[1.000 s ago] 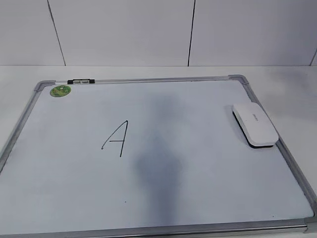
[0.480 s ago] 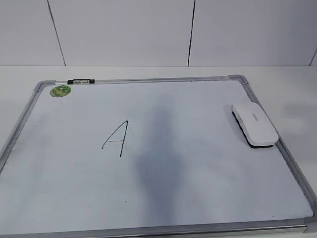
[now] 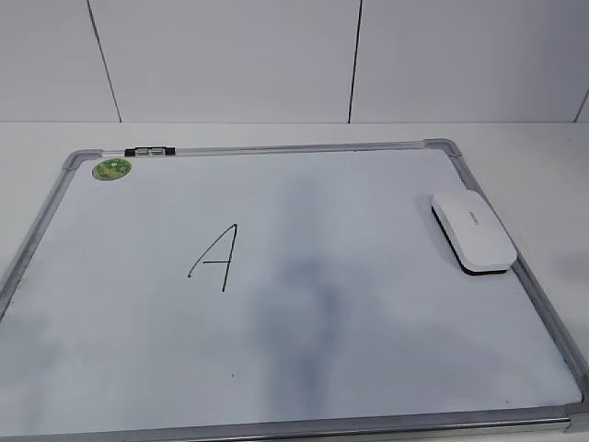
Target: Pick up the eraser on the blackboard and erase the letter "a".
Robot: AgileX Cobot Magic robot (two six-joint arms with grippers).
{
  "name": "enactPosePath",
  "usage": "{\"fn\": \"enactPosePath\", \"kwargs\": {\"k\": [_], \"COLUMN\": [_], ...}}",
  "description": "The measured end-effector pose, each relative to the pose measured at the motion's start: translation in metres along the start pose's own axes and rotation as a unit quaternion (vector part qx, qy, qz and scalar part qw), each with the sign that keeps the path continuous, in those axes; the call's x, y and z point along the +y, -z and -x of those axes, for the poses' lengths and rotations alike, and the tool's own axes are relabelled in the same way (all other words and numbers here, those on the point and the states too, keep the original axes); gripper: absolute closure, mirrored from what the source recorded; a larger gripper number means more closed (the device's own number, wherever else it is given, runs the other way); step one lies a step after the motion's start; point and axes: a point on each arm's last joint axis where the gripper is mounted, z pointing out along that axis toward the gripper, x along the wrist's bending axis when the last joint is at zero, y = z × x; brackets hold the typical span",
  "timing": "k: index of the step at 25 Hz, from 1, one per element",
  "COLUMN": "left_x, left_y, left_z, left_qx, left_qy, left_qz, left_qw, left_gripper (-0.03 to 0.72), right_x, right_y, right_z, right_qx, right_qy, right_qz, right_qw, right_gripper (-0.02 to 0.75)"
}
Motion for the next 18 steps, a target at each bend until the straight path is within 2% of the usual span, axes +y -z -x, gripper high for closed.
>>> {"fn": "enactPosePath", "kwargs": {"k": [7,11,18], "left_x": [-0.038,-0.046,-0.042], "left_y": [-0.022,-0.024,-0.028], "left_z": [-0.025,-0.032,-0.038], "left_qx": [0.062,0.088,0.113], "left_qy": [-0.015,-0.027,-0.039], "left_qz": [-0.045,-0.028,0.016], "left_qw": [0.997,0.995,0.993], "left_gripper": [0.446,0.446,0.446], "right_x": [-0.034,-0.05,-0.058], "right_y": [-0.01,-0.017,-0.019], "right_z": [0.013,0.019,0.023], "right_qx": [-0.044,-0.067,-0.077], "right_qy": [0.016,0.024,0.029], "right_qz": [0.011,0.015,0.037], "right_qw": [0.999,0.997,0.996], "right_gripper": [0.174,0.176,0.177]}}
